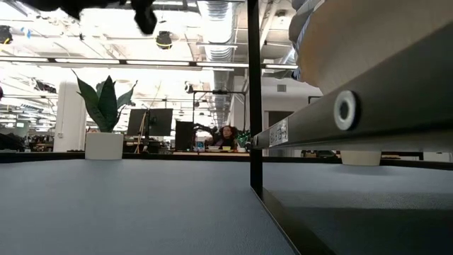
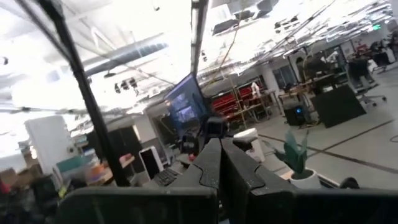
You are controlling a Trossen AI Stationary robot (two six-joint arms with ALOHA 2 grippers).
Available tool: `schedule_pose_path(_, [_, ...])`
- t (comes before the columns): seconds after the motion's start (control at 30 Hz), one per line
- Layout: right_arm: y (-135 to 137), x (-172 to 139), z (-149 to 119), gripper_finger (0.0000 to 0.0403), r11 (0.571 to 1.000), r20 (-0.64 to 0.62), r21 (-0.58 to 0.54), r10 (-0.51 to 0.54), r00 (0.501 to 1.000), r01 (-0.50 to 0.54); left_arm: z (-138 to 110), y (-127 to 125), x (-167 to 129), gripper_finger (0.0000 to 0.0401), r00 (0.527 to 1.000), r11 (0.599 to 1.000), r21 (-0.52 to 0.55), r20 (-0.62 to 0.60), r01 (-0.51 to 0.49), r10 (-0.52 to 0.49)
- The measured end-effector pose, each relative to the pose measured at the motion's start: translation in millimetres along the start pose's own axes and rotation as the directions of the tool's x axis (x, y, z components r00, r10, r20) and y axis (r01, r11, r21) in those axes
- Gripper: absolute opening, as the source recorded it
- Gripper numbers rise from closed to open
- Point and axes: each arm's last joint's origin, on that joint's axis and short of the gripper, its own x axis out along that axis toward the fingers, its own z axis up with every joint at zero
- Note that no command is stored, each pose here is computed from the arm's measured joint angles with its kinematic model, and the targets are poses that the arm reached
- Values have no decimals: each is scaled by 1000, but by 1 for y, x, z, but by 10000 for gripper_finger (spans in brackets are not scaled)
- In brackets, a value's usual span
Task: Place and stack bowls onto a shelf
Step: Return to Home Position
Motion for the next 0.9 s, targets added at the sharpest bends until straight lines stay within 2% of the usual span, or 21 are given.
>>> schedule_pose_path(0.1, [-5,-8,-3,29,1000,21,14,-7,1000,6,-18,-2,-22,147,997,1000,-17,79,4,-3])
schedule_pose_path(0.2, [-11,-16,-5,29,1000,25,13,-14,1000,14,-36,-5,-46,147,988,999,-35,144,-41,46])
schedule_pose_path(0.4, [-23,-30,-22,29,998,10,-2,-57,998,57,-58,-12,-84,147,947,994,-54,304,-92,104])
schedule_pose_path(0.47, [-25,-29,-33,29,996,-54,-34,-82,995,80,-67,-10,-92,147,942,991,-82,310,-111,131])
schedule_pose_path(0.53, [-26,-27,-40,29,995,-52,0,-99,994,99,-74,-10,-98,147,937,988,-94,320,-119,144])
schedule_pose_path(0.67, [-33,-22,-77,29,989,-135,5,-148,980,150,-86,-6,-105,147,930,980,-120,315,-158,188])
schedule_pose_path(0.9, [-39,-17,-121,29,993,-116,36,-111,987,116,-109,8,-105,147,936,970,-139,265,-200,231])
